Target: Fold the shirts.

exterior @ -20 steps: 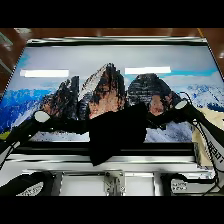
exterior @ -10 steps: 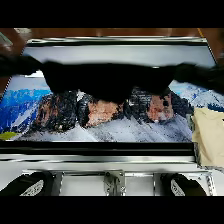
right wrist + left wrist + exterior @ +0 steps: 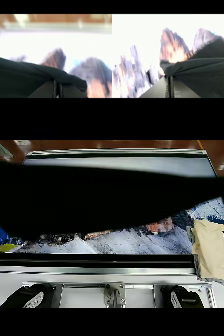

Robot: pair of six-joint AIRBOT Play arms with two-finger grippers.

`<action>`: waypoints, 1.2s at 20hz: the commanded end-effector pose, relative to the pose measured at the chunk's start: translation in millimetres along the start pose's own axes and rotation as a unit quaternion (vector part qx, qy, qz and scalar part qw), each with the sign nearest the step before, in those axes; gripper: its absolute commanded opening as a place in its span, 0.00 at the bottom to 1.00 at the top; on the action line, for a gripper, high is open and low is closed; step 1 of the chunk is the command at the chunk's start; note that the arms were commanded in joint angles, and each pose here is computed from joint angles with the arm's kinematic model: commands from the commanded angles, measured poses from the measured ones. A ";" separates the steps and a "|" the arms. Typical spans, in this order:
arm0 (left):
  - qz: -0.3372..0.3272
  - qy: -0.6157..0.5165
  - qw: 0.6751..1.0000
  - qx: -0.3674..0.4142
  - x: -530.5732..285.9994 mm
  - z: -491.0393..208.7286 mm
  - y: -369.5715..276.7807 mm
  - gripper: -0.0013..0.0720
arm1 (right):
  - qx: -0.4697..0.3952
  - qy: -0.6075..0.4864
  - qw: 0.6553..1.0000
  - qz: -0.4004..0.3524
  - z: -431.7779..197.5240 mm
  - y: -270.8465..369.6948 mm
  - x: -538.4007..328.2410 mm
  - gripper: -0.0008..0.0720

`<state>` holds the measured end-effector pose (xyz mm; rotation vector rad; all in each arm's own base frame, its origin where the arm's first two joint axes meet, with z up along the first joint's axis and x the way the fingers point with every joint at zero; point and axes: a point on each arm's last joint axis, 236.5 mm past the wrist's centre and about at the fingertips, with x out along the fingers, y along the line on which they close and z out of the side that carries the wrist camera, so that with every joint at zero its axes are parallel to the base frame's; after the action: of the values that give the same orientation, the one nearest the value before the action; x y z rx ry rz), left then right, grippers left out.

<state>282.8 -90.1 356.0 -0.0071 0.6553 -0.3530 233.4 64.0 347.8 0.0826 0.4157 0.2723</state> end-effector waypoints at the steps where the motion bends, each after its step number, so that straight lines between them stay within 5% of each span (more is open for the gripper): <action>1: -0.028 0.152 0.988 -0.029 48.7 -76.9 -4.2 0.07 | 0.021 0.170 0.983 -0.060 -78.6 -33.5 5.6 0.10; 8: -0.109 0.302 0.934 -0.160 209.0 -225.2 -27.7 0.07 | 0.134 0.329 0.935 -0.009 -204.3 -53.1 145.8 0.10; 12: -0.092 0.320 0.915 -0.228 283.2 -263.8 -15.9 0.07 | 0.190 0.341 0.920 -0.026 -252.9 -79.1 221.4 0.10; 16: -0.074 0.248 0.936 -0.238 335.9 -219.5 11.7 0.07 | 0.241 0.262 0.934 -0.041 -241.6 -98.5 277.9 0.10; 21: -0.087 0.202 0.960 -0.174 349.7 -181.8 20.5 0.07 | 0.322 0.067 0.942 -0.066 -155.9 -130.9 310.1 0.10; 24: -0.091 0.200 0.964 -0.146 350.5 -182.7 23.3 0.07 | 0.308 0.063 0.947 -0.066 -146.3 -134.2 316.7 0.10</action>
<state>428.9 -164.9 -2.1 -0.3433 1.1483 -0.4088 463.1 36.6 57.3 0.6201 0.7184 0.0332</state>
